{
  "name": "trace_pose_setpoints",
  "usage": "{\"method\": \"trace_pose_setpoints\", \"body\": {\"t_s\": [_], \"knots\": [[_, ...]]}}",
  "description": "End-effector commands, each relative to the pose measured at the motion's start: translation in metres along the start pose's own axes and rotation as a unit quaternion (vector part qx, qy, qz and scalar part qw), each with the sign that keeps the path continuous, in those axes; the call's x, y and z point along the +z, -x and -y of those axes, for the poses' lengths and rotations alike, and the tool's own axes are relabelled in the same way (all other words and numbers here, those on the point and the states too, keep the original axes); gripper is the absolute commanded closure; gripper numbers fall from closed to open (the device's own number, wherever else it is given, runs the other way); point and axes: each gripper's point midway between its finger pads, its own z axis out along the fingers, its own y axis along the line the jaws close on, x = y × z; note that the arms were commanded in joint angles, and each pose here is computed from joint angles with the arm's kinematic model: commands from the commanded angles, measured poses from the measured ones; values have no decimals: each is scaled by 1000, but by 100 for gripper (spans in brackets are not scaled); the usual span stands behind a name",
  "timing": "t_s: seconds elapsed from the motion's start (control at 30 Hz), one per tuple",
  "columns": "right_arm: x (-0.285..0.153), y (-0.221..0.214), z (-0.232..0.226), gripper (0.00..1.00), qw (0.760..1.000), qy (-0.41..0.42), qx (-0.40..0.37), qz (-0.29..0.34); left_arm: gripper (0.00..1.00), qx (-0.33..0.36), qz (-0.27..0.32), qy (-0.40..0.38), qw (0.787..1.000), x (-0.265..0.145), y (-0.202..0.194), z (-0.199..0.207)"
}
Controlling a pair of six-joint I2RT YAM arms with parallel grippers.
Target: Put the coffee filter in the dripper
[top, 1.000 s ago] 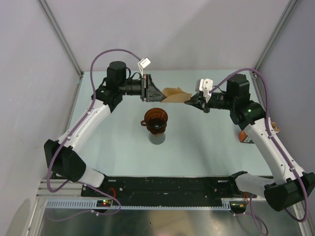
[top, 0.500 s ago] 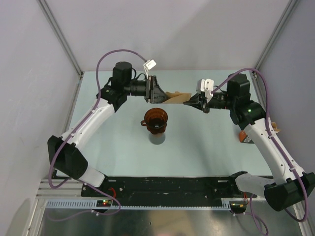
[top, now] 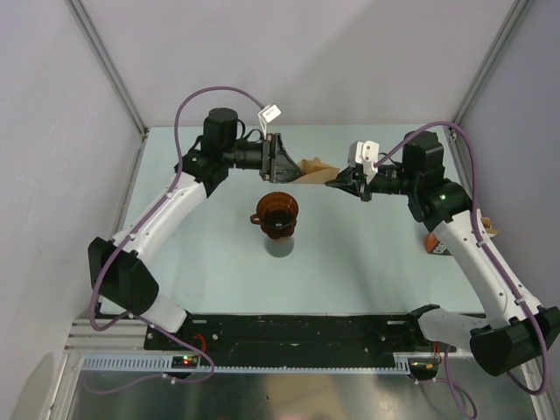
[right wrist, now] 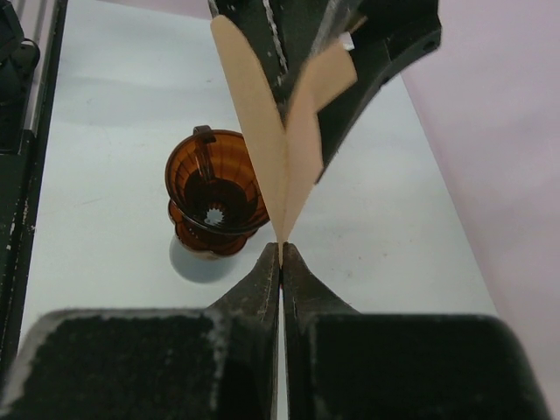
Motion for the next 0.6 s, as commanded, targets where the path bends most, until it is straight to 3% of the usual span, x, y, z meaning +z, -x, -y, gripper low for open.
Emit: {"method": "trace_pose_setpoints", "body": {"t_s": [0.0,0.23,0.57], "knots": [[-12,15,10,100,999,-21,-25,5,29,43,39,9,998,-21,15,13],[-8,18,12,100,999,-19,-25,13,21,58,49,21,997,-20,19,12],[3,25,19,100,999,-36,-27,21,22,50,51,5,997,-7,27,15]]}}
